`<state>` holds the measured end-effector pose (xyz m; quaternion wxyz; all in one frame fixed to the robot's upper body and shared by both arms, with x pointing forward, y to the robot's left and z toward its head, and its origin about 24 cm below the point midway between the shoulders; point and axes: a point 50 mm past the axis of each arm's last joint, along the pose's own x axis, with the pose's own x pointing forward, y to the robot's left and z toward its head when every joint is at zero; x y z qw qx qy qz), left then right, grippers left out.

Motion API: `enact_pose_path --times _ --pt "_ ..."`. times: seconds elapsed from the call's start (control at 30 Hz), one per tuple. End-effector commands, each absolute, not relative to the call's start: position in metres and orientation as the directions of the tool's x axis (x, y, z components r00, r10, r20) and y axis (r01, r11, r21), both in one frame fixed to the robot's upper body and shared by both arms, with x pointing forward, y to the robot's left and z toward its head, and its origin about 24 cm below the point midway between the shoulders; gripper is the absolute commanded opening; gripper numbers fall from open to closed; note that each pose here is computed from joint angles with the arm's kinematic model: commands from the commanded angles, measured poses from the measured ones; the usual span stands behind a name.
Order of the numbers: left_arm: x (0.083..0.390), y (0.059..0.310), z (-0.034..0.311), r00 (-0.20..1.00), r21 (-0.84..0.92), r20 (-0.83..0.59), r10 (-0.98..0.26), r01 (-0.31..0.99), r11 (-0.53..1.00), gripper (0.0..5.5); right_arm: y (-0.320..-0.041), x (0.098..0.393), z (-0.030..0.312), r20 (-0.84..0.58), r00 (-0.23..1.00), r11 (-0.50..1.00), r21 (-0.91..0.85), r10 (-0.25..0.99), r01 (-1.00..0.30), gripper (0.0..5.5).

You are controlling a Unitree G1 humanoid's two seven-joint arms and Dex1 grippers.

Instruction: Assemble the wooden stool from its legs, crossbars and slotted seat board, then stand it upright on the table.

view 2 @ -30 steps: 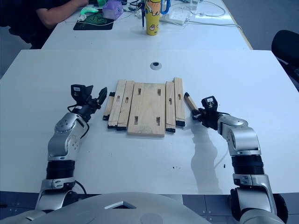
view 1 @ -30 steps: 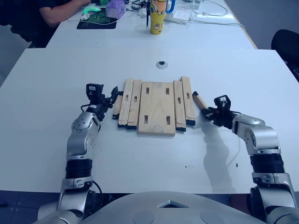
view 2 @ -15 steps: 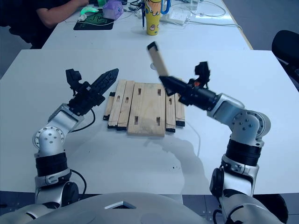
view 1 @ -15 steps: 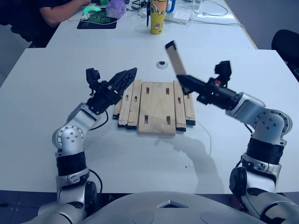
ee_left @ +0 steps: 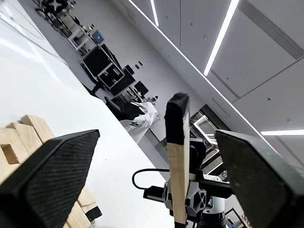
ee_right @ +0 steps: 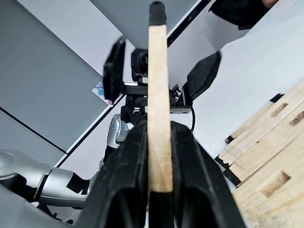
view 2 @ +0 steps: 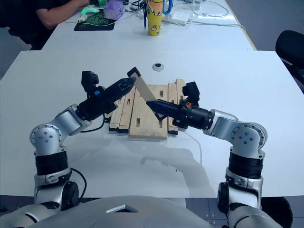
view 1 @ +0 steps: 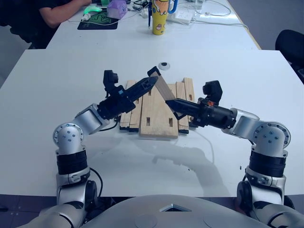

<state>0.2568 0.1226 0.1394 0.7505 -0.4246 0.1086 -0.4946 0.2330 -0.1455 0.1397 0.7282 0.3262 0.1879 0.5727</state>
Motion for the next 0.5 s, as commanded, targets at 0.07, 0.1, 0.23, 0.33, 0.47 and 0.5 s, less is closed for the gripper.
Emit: enact_pose_path --times 0.07,0.1,0.23,0.33,0.47,0.5 --pt "0.2575 0.1211 0.1465 0.473 -0.72 0.256 -0.843 0.675 0.16 4.2 -0.1448 0.2278 0.1396 0.098 0.262 0.127 0.683 0.96 -0.719 0.43" --pt "0.2579 0.1221 0.1464 0.476 -0.72 0.255 -0.842 0.674 0.163 4.02 -0.1449 0.2276 0.1394 0.098 0.263 0.127 0.683 0.96 -0.719 0.43" --pt "0.256 0.1241 0.1445 0.468 -0.718 0.248 -0.848 0.677 0.164 3.37 -0.1452 0.2283 0.139 0.104 0.279 0.135 0.684 0.955 -0.717 0.43" --pt "0.2548 0.1229 0.1438 0.459 -0.72 0.247 -0.854 0.677 0.155 2.94 -0.1448 0.2287 0.1391 0.112 0.281 0.132 0.684 0.953 -0.717 0.43" --pt "0.2541 0.1226 0.1442 0.446 -0.719 0.256 -0.858 0.681 0.14 2.35 -0.1438 0.2278 0.1394 0.113 0.271 0.123 0.682 0.956 -0.72 0.43" --pt "0.254 0.1223 0.1446 0.442 -0.72 0.26 -0.858 0.682 0.133 2.22 -0.1437 0.2271 0.1393 0.113 0.266 0.12 0.684 0.957 -0.72 0.43"
